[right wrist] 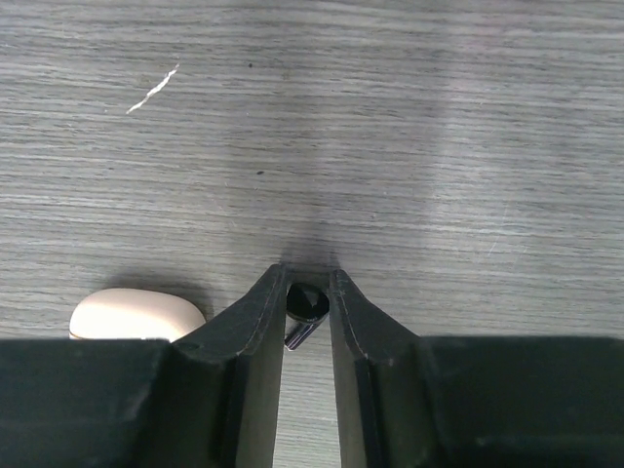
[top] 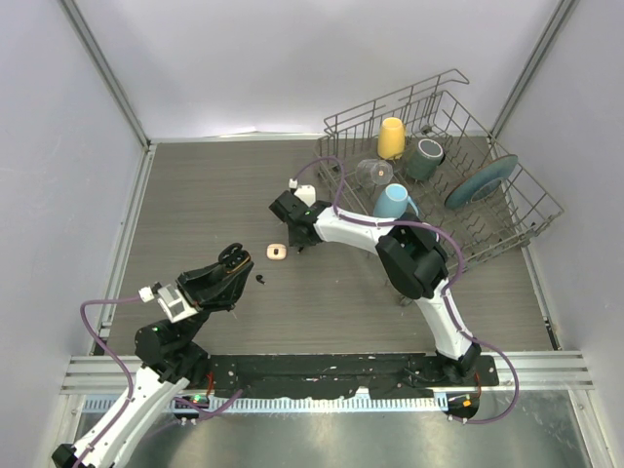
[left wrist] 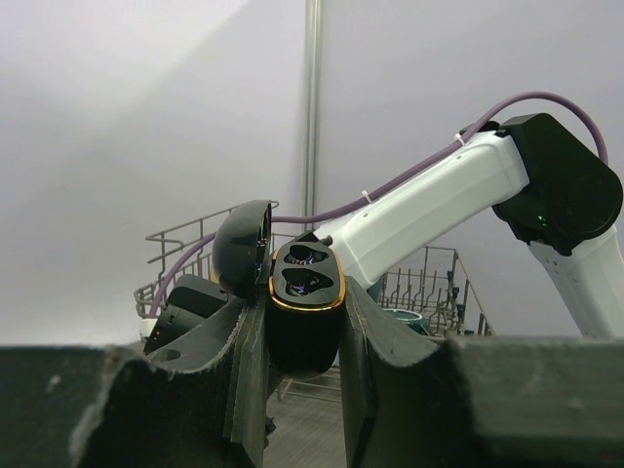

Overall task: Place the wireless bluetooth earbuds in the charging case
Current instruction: Pick up the earbud from the center of the board.

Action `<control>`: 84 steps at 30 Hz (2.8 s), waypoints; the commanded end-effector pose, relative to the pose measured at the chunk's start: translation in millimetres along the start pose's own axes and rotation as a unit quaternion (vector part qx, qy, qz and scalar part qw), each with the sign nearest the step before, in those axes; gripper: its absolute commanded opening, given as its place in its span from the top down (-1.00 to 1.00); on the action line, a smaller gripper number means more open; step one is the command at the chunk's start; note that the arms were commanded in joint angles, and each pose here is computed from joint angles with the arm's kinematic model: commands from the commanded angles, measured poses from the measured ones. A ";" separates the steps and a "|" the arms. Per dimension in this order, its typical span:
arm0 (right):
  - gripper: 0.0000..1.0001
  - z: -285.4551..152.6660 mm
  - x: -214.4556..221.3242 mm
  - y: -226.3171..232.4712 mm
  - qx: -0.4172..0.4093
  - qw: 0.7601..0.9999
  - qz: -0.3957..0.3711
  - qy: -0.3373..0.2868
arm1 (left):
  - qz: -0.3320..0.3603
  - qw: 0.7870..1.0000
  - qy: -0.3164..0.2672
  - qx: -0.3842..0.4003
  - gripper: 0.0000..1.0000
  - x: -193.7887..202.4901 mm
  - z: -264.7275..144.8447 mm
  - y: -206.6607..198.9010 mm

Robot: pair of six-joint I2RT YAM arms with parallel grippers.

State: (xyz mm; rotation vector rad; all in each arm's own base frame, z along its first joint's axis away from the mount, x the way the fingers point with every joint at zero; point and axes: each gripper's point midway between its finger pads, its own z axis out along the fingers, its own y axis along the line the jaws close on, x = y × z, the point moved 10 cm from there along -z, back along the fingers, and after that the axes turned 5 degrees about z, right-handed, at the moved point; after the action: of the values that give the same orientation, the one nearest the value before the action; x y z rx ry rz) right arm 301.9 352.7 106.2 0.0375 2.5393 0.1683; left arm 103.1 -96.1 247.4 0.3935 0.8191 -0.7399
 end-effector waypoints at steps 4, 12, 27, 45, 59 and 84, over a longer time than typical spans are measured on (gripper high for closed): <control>0.60 -2.8 5.7 7.1 -0.010 0.999 -0.034 0.008 | 0.004 0.999 0.041 -0.013 1.00 37.8 -18.6 3.0; 0.73 -9.5 27.5 7.3 -0.022 0.993 -0.110 0.045 | 0.004 0.999 0.038 -0.014 1.00 36.1 -18.1 3.0; 0.73 -32.0 59.5 -33.9 -0.011 0.973 -0.216 0.084 | 0.004 0.999 0.031 -0.011 1.00 29.4 -17.7 1.9; 0.16 -38.5 54.9 -30.7 -0.004 0.982 -0.174 0.071 | 0.005 1.000 0.029 -0.008 1.00 27.7 -17.0 1.5; 0.16 -42.4 54.8 -30.0 0.030 0.995 -0.080 0.051 | 0.005 0.999 0.031 -0.011 1.00 28.3 -17.3 1.8; 0.77 -44.0 55.4 -31.8 0.029 0.996 -0.078 0.040 | 0.002 0.999 0.036 -0.015 1.00 30.5 -18.1 2.4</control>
State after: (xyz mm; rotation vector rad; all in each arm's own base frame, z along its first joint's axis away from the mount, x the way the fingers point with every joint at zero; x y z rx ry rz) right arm 238.7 333.1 106.2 -0.1110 2.6071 0.1090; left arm 104.6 -96.7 239.1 0.4027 0.8748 -0.7358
